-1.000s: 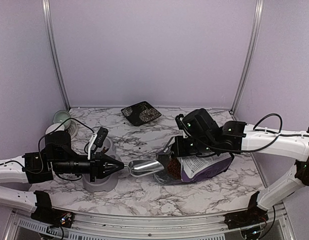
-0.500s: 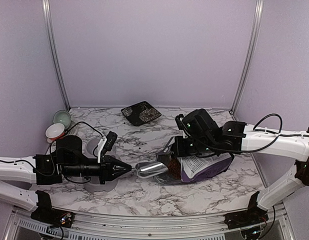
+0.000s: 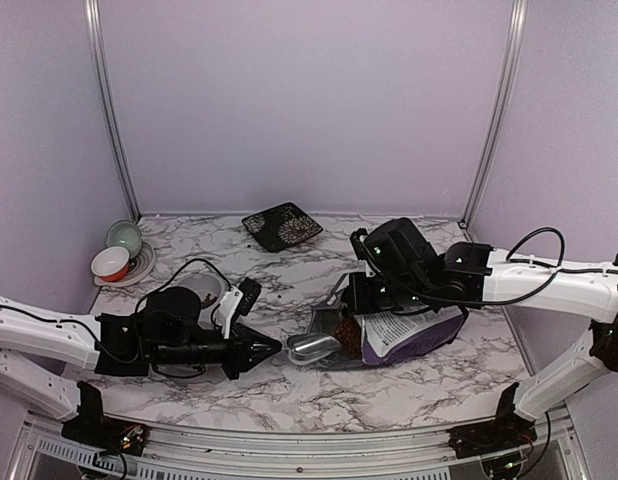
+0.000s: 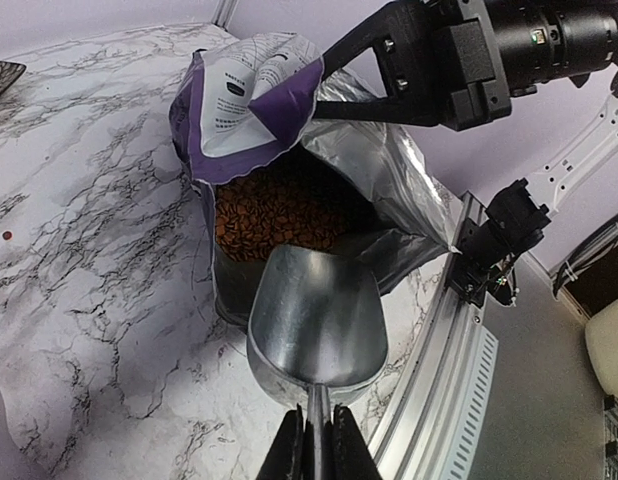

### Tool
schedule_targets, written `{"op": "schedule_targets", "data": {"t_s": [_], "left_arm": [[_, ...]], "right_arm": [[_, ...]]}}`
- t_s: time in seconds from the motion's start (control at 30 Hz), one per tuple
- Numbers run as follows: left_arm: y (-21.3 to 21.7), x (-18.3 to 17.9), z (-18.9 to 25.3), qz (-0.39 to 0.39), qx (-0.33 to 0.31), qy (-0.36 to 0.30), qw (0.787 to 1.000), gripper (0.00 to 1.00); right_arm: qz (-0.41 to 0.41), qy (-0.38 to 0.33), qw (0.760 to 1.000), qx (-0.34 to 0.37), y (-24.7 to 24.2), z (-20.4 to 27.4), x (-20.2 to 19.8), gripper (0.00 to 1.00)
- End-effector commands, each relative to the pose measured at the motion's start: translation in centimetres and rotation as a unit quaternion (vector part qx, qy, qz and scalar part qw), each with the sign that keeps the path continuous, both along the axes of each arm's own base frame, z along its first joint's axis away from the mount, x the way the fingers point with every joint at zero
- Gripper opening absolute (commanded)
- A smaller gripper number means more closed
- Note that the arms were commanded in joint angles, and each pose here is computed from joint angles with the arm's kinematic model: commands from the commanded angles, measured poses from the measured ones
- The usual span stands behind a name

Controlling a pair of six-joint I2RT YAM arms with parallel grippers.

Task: Serve the pet food
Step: Insert the pet food bag at the center of the board.

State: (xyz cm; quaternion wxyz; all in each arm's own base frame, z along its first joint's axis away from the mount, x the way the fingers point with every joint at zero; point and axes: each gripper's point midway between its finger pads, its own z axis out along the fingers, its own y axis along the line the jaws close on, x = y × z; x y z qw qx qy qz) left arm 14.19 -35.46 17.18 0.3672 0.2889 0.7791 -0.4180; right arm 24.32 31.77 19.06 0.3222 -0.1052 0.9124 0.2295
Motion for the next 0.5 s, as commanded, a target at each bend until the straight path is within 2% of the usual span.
{"op": "schedule_targets", "data": {"t_s": [0.0, 0.47], "left_arm": [[-2.3, 1.2, 2.6, 0.023, -0.025, -0.035, 0.999, 0.0], [-5.8, 2.7, -0.7, 0.031, 0.025, -0.051, 0.998, 0.0]], "right_arm": [[-0.012, -0.015, 0.999, 0.032, 0.9, 1.9, 0.6, 0.0], [-0.007, -0.01, 0.999, 0.032, 1.2, 1.4, 0.4, 0.0]]}}
